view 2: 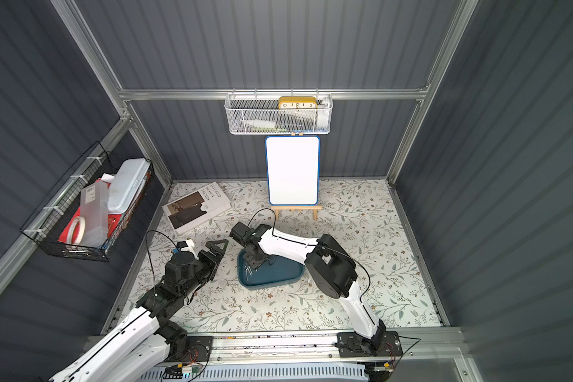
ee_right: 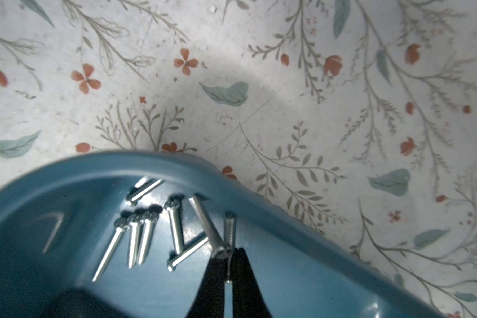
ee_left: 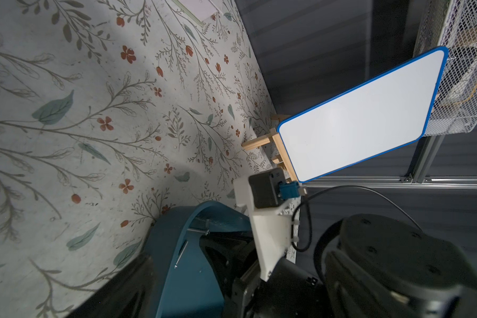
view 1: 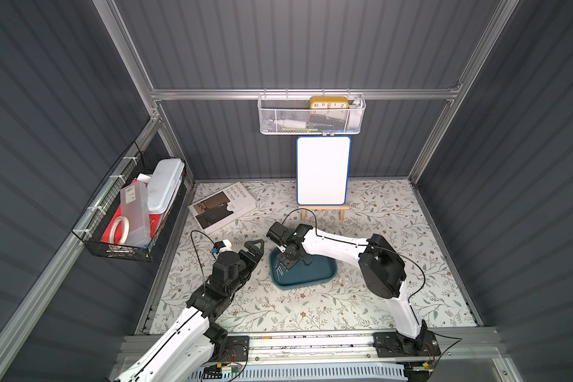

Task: Take out the screws from the storage box
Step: Pick up the screw from the storage box.

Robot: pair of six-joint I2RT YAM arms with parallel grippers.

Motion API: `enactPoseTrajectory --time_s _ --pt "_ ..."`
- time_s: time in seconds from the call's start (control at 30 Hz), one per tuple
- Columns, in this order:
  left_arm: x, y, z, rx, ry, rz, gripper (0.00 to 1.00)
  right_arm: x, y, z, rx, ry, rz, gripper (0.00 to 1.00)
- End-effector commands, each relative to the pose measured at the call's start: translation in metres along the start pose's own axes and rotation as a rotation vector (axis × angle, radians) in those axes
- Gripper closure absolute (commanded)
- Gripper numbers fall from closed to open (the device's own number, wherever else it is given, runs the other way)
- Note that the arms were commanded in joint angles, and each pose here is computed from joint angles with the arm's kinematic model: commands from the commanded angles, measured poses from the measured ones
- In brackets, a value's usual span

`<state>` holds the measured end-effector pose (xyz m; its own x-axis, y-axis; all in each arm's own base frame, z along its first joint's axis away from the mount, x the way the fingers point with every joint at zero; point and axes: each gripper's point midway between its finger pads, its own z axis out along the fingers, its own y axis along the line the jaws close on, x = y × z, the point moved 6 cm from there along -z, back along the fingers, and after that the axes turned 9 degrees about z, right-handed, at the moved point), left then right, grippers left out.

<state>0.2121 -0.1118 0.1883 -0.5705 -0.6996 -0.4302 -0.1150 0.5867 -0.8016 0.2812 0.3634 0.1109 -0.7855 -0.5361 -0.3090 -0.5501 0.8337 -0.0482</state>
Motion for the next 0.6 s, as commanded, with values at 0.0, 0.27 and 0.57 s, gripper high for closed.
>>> enactPoseTrajectory --time_s 0.0,0.27,0.57 --pt "0.000 -0.006 0.000 0.018 0.011 0.005 0.01 0.004 -0.007 -0.015 0.005 -0.004 0.021 0.94" --pt "-0.002 -0.009 0.002 0.021 0.005 0.007 0.01 0.017 -0.015 -0.024 0.036 0.023 0.049 0.95" --pt "-0.002 -0.015 0.005 0.041 0.023 0.031 0.01 0.025 -0.029 -0.056 0.003 -0.018 0.151 0.96"
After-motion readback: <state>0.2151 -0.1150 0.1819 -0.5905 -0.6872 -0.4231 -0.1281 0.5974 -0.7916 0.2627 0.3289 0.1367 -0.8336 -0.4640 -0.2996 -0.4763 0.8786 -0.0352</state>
